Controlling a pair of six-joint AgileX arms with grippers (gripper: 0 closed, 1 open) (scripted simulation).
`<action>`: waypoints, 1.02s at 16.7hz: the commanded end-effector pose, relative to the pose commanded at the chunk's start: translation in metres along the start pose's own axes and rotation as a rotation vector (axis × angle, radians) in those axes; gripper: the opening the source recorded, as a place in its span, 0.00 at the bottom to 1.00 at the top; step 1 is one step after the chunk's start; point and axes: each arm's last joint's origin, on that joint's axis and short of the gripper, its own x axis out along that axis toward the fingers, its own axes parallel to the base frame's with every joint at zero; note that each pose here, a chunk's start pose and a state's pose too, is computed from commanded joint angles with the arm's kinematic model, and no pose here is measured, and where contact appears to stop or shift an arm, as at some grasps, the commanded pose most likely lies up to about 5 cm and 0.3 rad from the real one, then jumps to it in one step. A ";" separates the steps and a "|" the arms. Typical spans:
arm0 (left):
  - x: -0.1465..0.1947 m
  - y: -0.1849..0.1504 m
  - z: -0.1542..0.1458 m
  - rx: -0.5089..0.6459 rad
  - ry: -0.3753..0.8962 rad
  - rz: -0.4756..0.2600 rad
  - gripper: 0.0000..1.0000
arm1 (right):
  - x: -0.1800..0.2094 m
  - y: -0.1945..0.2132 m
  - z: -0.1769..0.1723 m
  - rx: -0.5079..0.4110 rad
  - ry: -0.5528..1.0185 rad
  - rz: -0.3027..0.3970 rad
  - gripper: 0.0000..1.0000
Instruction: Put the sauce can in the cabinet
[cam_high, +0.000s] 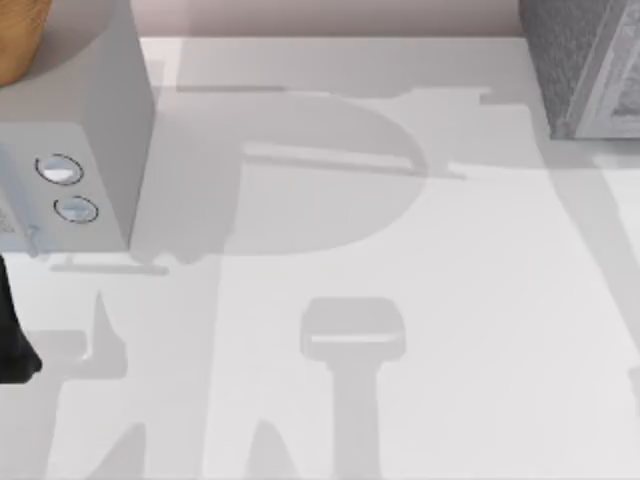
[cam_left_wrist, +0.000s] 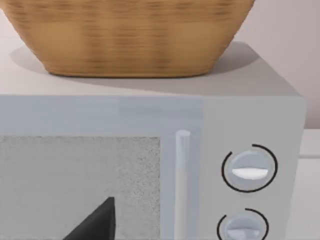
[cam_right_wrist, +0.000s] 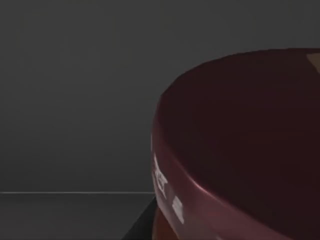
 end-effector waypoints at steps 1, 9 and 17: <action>0.000 0.000 0.000 0.000 0.000 0.000 1.00 | 0.020 0.002 -0.004 -0.002 0.010 0.001 0.00; 0.000 0.000 0.000 0.000 0.000 0.000 1.00 | 0.101 -0.003 -0.025 -0.002 0.007 0.002 0.00; 0.000 0.000 0.000 0.000 0.000 0.000 1.00 | 0.101 -0.003 -0.025 -0.002 0.007 0.002 0.38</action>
